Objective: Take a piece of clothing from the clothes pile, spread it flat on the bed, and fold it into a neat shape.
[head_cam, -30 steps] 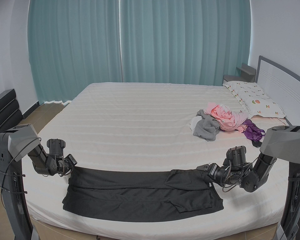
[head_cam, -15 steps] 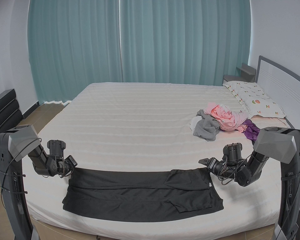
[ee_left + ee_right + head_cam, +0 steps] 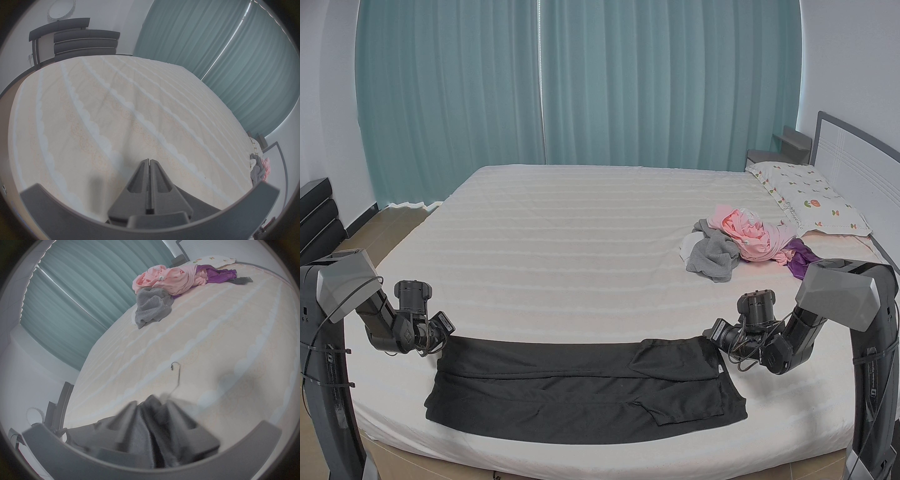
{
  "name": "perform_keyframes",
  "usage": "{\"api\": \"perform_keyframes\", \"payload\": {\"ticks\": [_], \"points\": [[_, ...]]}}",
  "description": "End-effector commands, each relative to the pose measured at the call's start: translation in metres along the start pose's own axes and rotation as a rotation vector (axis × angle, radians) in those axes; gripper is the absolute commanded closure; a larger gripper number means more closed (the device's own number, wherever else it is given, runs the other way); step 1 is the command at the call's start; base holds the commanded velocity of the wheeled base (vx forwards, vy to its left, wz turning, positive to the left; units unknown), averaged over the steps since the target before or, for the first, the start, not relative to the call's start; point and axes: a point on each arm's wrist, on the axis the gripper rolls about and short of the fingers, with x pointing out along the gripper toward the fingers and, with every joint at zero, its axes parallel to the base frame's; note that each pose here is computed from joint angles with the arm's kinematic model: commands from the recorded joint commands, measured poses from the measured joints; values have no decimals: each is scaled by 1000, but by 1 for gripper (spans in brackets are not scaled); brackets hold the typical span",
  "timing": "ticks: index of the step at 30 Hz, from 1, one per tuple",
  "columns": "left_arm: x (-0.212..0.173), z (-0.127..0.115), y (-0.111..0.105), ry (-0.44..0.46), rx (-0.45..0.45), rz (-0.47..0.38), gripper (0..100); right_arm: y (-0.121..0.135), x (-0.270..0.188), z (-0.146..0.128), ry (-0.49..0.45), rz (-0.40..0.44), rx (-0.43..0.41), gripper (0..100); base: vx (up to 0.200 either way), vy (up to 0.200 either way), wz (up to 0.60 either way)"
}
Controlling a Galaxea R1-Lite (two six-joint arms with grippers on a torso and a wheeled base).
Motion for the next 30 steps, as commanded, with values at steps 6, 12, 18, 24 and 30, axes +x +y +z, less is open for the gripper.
{"api": "perform_keyframes", "payload": {"ticks": [6,12,18,24,30], "points": [[0,0,0,-1,0,1,100,-4,-5,8,-25,-12,19,100,0,0,0],[0,0,0,1,-1,3,100,-5,-5,7,-23,-16,20,100,0,0,0],[-2,-1,1,8,0,7,0,-7,-6,9,-24,-18,30,0,0,0,0],[-8,0,2,6,-12,7,0,-1,-23,13,-38,31,90,0,0,0,0],[-45,6,2,25,-17,-55,0,-3,-42,7,-13,38,100,0,0,0,0]]}}
